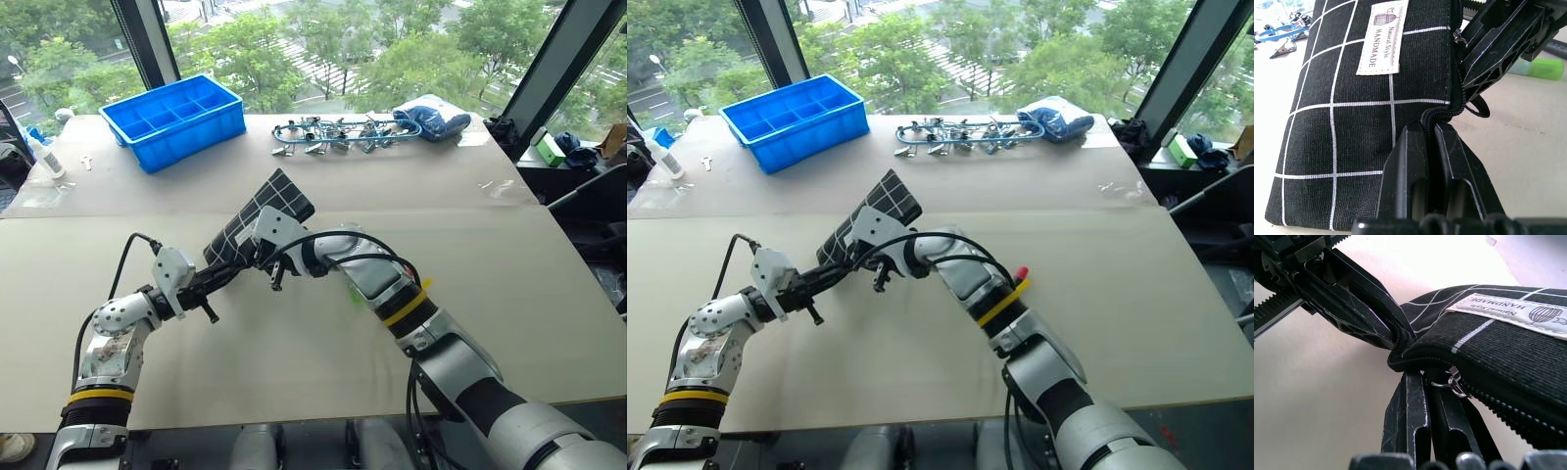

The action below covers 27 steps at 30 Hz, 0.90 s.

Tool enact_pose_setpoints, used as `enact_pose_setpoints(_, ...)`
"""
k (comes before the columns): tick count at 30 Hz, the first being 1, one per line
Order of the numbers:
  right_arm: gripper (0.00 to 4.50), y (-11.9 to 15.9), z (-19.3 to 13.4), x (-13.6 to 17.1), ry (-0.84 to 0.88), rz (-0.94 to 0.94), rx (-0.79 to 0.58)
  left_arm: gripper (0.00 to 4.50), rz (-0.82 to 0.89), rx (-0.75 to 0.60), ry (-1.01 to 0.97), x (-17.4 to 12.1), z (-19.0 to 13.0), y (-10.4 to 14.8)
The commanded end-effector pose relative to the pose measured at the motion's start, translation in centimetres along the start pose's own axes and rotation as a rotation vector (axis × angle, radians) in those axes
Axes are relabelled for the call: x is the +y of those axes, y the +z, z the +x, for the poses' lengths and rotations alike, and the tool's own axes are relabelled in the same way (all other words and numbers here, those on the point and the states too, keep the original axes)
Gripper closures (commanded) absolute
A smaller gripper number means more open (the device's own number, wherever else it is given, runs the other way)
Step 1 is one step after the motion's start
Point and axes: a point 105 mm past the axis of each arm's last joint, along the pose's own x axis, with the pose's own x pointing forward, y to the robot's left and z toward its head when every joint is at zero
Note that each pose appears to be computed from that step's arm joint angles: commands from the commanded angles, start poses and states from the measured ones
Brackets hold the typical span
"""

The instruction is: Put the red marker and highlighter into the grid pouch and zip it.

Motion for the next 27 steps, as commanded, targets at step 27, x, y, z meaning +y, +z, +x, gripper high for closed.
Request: enact_pose_setpoints(27, 2.87, 0.7, -0.9, -1.5, -0.040, 0.079, -0.033, 4.50, 0.039, -0.065, -0.011, 0.0, 0.6, 1.9)
